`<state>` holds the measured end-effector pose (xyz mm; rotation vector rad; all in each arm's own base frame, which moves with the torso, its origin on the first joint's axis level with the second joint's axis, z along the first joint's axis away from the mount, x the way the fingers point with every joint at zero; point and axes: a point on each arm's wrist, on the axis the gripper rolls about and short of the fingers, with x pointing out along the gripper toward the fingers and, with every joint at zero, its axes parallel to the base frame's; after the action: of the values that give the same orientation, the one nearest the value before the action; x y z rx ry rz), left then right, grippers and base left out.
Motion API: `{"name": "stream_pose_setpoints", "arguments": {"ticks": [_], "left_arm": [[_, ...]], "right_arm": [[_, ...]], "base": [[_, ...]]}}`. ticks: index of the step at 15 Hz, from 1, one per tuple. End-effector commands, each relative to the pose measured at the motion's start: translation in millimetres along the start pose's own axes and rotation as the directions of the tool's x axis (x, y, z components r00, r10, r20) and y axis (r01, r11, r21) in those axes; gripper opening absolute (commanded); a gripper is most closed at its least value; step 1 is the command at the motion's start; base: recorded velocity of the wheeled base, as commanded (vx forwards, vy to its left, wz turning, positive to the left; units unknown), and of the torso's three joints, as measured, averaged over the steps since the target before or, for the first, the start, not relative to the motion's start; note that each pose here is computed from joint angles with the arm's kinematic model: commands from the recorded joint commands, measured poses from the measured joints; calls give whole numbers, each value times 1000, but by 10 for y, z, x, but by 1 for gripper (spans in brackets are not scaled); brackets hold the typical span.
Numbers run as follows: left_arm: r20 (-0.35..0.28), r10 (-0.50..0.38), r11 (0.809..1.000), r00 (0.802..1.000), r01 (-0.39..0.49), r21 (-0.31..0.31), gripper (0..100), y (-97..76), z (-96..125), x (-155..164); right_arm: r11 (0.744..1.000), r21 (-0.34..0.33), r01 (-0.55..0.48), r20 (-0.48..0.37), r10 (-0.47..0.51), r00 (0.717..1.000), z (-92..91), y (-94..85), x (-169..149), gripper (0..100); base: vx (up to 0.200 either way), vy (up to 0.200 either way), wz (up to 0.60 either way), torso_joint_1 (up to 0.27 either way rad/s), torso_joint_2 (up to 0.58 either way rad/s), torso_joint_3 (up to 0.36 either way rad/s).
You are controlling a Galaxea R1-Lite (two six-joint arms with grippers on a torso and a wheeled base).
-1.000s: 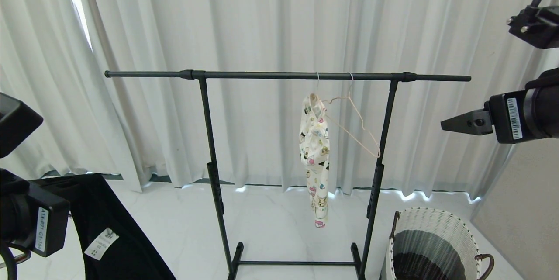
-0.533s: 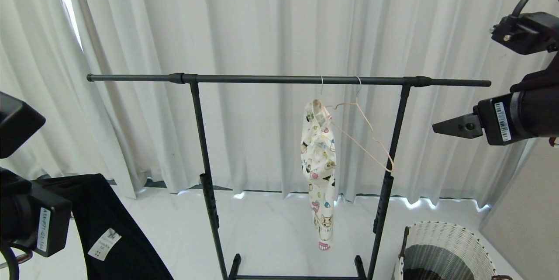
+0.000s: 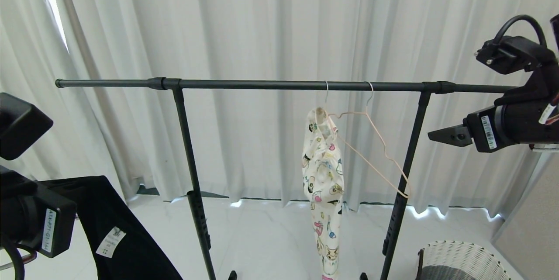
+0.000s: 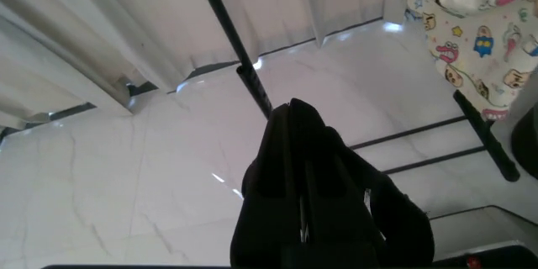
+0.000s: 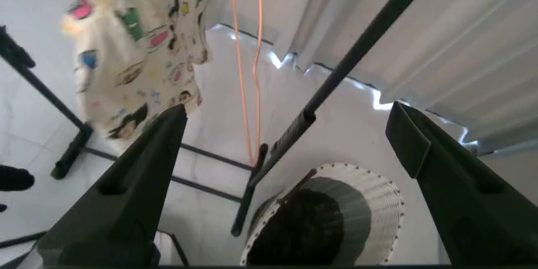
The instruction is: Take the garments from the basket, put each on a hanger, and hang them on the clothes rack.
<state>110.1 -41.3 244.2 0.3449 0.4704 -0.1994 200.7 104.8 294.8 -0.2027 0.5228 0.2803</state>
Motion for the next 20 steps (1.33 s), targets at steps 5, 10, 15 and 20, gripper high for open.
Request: {"name": "stream_pose_setpoints", "arguments": {"ticks": [5, 10, 15, 20], "left_arm": [[-33, -4, 1000, 999, 5, 5, 0, -24, -44, 62], [-27, -3, 1000, 1000, 3, 5, 0, -20, -41, 49], [-20, -1, 1000, 1000, 1, 23, 0, -15, -39, 31], [-17, 6, 1000, 1000, -6, 24, 0, -11, -41, 19]], "right_arm": [[1000, 4, 2, -63, -1, 998, -293, -66, 601, 100], [997, 25, -66, -123, 69, 990, -442, -230, 1120, 100], [990, 42, -138, -103, 141, 985, -548, -245, 1655, 100], [981, 46, -191, -123, 195, 973, -611, -195, 1774, 100]], "base": [[160, 0, 0, 2, 2, 0], [0, 0, 0, 0, 0, 0], [0, 0, 0, 0, 0, 0], [0, 0, 0, 0, 0, 0]]}}
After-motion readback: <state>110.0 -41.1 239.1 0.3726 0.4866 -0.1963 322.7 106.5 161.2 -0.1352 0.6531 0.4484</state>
